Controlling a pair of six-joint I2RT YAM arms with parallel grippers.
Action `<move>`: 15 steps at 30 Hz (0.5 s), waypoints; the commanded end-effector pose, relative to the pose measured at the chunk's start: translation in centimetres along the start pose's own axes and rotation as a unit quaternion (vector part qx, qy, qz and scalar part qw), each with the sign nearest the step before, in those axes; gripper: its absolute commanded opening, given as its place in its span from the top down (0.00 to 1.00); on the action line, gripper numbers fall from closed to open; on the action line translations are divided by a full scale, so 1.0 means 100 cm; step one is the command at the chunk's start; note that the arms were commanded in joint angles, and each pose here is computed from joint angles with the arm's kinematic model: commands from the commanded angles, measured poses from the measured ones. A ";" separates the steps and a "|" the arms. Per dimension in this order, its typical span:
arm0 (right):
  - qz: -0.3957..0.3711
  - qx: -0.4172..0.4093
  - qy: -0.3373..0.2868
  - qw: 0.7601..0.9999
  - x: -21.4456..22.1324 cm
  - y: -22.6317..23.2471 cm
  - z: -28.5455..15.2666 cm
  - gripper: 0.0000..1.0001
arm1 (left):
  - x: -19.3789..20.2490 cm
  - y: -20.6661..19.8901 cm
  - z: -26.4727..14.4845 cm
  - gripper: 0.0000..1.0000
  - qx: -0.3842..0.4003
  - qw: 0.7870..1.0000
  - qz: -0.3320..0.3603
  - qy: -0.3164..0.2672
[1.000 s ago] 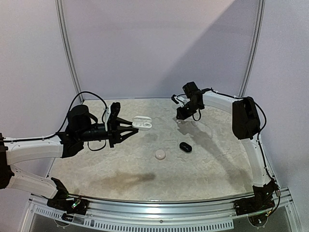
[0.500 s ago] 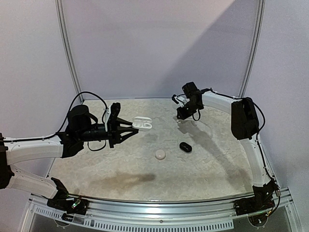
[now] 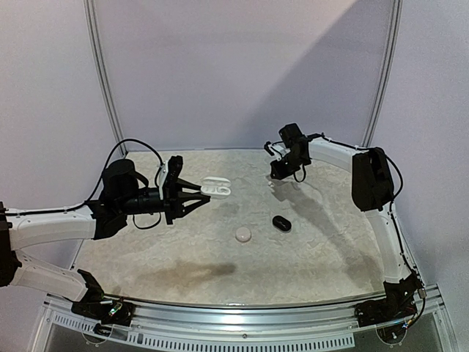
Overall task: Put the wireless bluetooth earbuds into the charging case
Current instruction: Pick up the left earbud from the corner of the board.
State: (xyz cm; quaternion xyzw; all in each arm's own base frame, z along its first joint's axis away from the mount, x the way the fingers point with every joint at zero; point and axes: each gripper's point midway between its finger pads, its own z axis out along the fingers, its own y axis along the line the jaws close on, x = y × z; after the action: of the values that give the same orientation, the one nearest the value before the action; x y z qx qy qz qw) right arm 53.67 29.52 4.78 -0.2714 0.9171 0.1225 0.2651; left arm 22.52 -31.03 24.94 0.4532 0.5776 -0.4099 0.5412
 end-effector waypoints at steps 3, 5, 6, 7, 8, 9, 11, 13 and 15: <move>0.008 -0.003 0.029 1.000 0.020 -0.003 0.020 0.82 | 0.004 -0.001 0.002 1.00 0.001 1.000 0.000 0.005; 0.005 -0.015 0.032 0.999 0.022 0.002 0.020 0.80 | 0.004 0.000 0.002 1.00 0.001 1.000 0.000 0.004; 0.004 -0.019 0.035 0.999 0.023 0.003 0.022 0.79 | 0.004 0.000 0.002 1.00 0.001 1.000 0.001 0.005; 0.004 -0.020 0.037 0.999 0.025 0.003 0.023 0.79 | 0.004 0.000 0.002 1.00 0.002 1.000 0.000 0.005; 0.003 -0.020 0.038 0.999 0.026 0.003 0.023 0.78 | 0.004 0.000 0.002 1.00 0.001 1.000 0.001 0.005; 0.003 -0.021 0.040 0.999 0.027 0.004 0.025 0.78 | 0.003 0.000 0.002 1.00 0.001 1.000 0.001 0.005; 0.003 -0.021 0.040 0.999 0.027 0.004 0.025 0.78 | 0.003 0.000 0.002 1.00 0.001 1.000 0.001 0.005; 0.002 -0.024 0.042 0.999 0.028 0.005 0.026 0.78 | 0.003 0.000 0.003 1.00 0.002 1.000 0.002 0.004; 0.003 -0.029 0.042 0.999 0.029 0.006 0.025 0.78 | 0.002 0.000 0.003 1.00 0.001 1.000 0.002 0.004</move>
State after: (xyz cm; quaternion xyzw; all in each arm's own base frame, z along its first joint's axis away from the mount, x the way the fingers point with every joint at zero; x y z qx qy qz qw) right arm 53.00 29.70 2.86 -0.2759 0.9209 0.1319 0.2418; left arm 22.53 -31.03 24.96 0.4533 0.5774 -0.4098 0.5415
